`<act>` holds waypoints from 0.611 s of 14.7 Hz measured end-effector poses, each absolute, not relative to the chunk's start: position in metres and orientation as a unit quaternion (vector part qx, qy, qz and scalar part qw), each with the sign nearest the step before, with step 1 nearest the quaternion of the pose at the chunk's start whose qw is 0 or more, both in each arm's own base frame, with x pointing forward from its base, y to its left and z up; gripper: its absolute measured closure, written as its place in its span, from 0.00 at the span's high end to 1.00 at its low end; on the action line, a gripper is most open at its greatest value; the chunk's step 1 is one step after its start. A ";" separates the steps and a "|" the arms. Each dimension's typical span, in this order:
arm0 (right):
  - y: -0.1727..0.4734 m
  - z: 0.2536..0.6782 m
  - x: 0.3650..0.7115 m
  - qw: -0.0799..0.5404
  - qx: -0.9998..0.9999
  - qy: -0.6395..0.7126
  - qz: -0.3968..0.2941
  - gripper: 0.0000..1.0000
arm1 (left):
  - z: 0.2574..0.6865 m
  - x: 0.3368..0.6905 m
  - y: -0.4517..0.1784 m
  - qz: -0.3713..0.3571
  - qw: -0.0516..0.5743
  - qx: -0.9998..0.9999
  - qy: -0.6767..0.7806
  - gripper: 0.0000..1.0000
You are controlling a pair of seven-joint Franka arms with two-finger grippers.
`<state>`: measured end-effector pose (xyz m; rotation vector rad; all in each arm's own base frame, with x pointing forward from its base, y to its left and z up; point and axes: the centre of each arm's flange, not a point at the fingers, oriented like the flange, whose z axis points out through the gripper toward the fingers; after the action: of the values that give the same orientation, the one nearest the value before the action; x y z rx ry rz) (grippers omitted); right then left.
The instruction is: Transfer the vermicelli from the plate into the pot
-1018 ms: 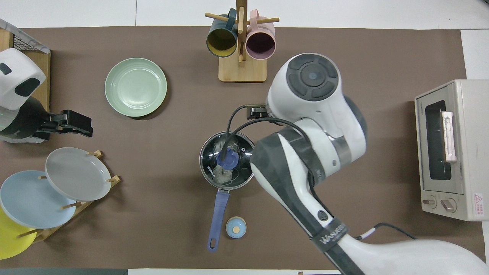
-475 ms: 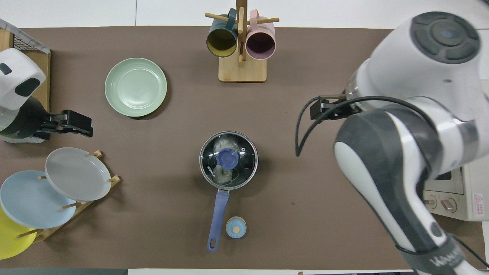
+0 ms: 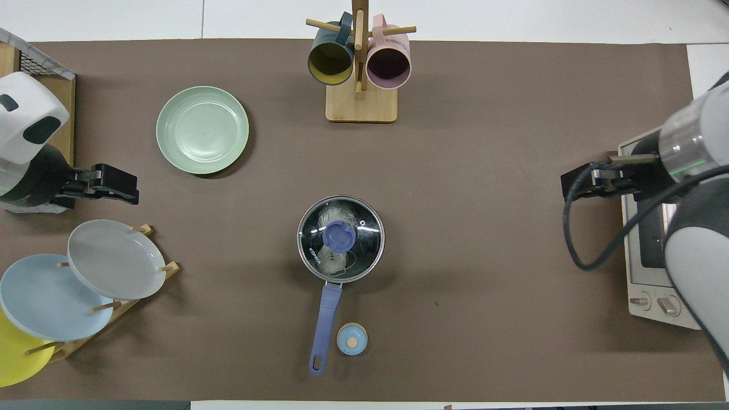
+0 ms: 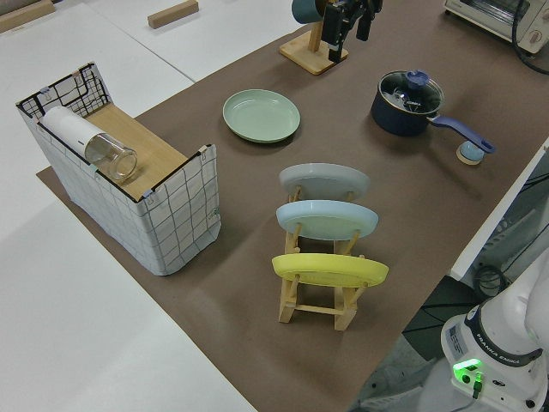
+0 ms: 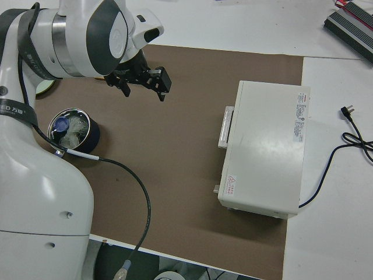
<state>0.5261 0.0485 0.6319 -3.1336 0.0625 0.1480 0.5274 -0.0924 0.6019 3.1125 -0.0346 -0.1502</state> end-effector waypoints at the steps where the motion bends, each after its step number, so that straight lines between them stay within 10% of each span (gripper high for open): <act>1: 0.043 0.630 0.527 0.002 -0.999 0.022 0.049 1.00 | 0.602 0.527 -0.092 -0.048 0.013 0.999 -0.011 1.00; 9: 0.008 0.632 0.530 0.004 -0.999 0.018 0.045 1.00 | 0.602 0.527 -0.093 -0.048 0.013 0.999 -0.012 1.00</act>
<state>0.5301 0.0080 0.6318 -3.1307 0.0569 0.1421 0.5274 -0.0930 0.6020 3.1125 -0.0361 -0.1488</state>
